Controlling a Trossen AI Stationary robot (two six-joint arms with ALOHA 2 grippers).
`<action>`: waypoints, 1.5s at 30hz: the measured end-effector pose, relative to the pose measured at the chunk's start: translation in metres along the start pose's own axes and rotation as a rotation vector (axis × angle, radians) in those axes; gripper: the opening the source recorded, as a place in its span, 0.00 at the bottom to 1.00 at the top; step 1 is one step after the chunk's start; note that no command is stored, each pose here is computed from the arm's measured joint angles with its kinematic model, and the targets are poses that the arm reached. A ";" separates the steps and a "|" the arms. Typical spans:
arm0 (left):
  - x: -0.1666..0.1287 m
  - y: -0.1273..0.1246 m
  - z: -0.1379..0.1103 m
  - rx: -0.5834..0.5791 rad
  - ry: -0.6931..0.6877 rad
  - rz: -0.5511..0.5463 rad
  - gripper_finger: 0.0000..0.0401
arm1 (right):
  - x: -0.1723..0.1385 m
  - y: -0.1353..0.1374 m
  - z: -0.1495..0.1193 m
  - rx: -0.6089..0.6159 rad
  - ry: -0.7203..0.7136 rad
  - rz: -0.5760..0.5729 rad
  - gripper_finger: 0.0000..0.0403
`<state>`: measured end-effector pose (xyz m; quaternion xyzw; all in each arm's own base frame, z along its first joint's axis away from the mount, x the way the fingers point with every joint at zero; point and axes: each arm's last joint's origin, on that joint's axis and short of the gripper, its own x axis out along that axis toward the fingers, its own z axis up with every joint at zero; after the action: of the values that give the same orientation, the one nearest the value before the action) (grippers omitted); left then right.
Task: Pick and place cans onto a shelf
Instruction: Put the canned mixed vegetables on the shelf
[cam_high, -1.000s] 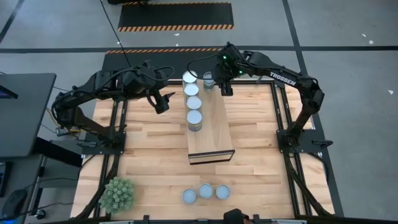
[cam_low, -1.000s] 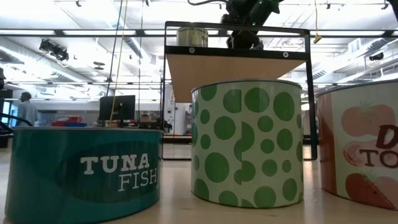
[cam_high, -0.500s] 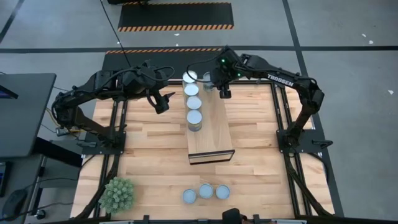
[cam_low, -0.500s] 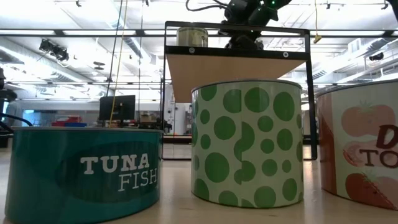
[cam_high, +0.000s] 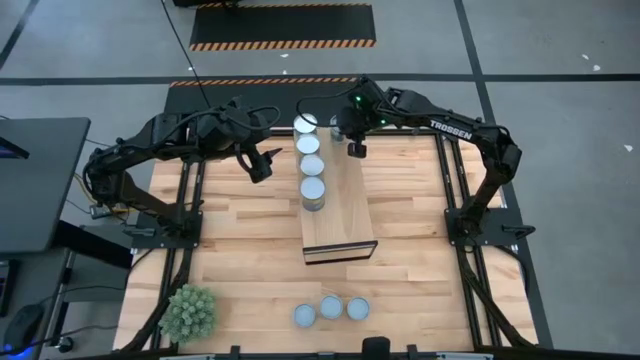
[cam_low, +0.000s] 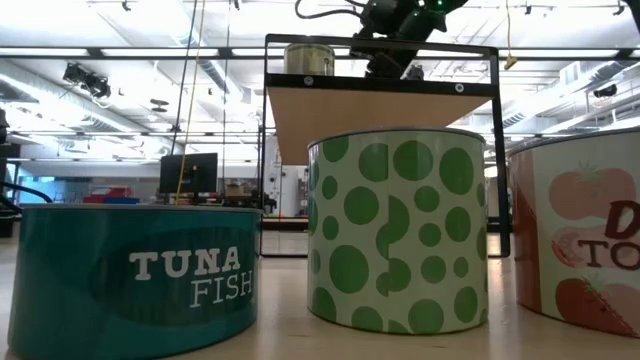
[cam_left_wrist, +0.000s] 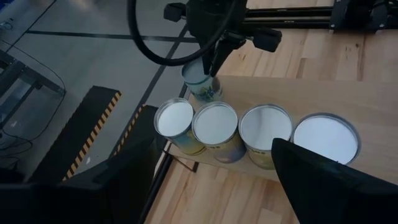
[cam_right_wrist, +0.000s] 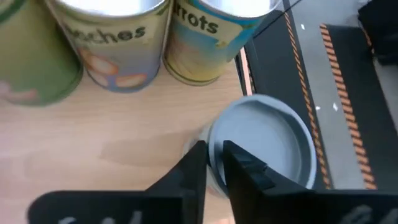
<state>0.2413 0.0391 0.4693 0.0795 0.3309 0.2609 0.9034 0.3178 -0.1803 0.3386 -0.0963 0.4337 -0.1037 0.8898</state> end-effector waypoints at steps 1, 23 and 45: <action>0.000 0.000 0.000 0.001 0.000 0.000 0.80 | 0.000 0.001 0.001 0.021 -0.003 0.000 0.13; 0.000 0.000 0.000 0.019 0.000 0.000 0.80 | 0.001 0.006 0.013 0.571 -0.082 -0.082 0.04; 0.000 0.000 0.001 0.014 -0.010 0.001 0.80 | 0.001 0.034 0.025 0.629 -0.074 -0.239 0.04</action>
<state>0.2418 0.0392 0.4702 0.0875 0.3282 0.2583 0.9044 0.3419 -0.1462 0.3444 0.1290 0.3336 -0.3327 0.8726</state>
